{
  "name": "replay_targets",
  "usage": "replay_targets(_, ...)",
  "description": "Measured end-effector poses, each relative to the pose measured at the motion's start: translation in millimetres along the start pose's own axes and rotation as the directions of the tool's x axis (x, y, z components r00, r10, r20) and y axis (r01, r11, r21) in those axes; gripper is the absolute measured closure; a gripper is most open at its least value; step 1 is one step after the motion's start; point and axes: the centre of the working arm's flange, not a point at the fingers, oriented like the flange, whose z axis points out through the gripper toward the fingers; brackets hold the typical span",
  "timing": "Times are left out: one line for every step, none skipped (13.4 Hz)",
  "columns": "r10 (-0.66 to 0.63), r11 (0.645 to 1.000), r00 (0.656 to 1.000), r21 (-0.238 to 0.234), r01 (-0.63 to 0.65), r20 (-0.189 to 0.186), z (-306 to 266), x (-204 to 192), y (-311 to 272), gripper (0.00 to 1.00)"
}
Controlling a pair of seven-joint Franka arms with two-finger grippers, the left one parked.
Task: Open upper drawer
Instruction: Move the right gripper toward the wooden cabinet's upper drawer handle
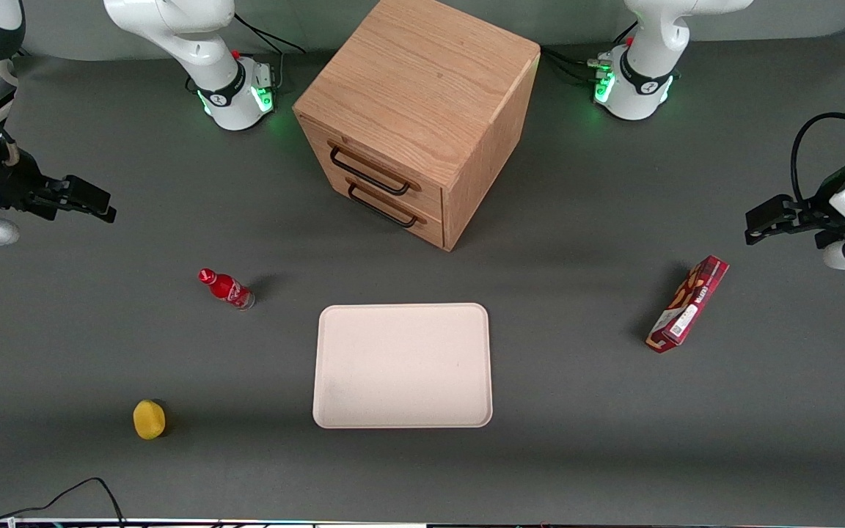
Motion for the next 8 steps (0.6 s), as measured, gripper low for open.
replay_targets(-0.037,0.999,0.999,-0.004,0.038,0.016,-3.1,-6.1,-15.9,0.00)
replay_targets(-0.077,0.997,0.997,-0.007,0.077,0.025,-8.2,-13.3,-35.8,0.00)
replay_targets(-0.119,0.993,0.992,-0.009,0.120,0.028,-13.5,-20.9,-57.9,0.00)
replay_targets(-0.161,0.987,0.986,-0.003,0.161,0.029,-17.3,-28.6,-79.9,0.00)
replay_targets(-0.207,0.978,0.978,0.020,0.207,0.035,-18.7,-36.2,-100.3,0.00)
replay_targets(-0.281,0.958,0.959,0.066,0.278,0.040,-18.4,-42.9,-118.7,0.00)
replay_targets(-0.377,0.921,0.926,0.119,0.370,0.038,-17.4,-47.6,-132.1,0.00)
replay_targets(-0.470,0.873,0.882,0.164,0.460,0.029,-15.3,-49.7,-140.4,0.00)
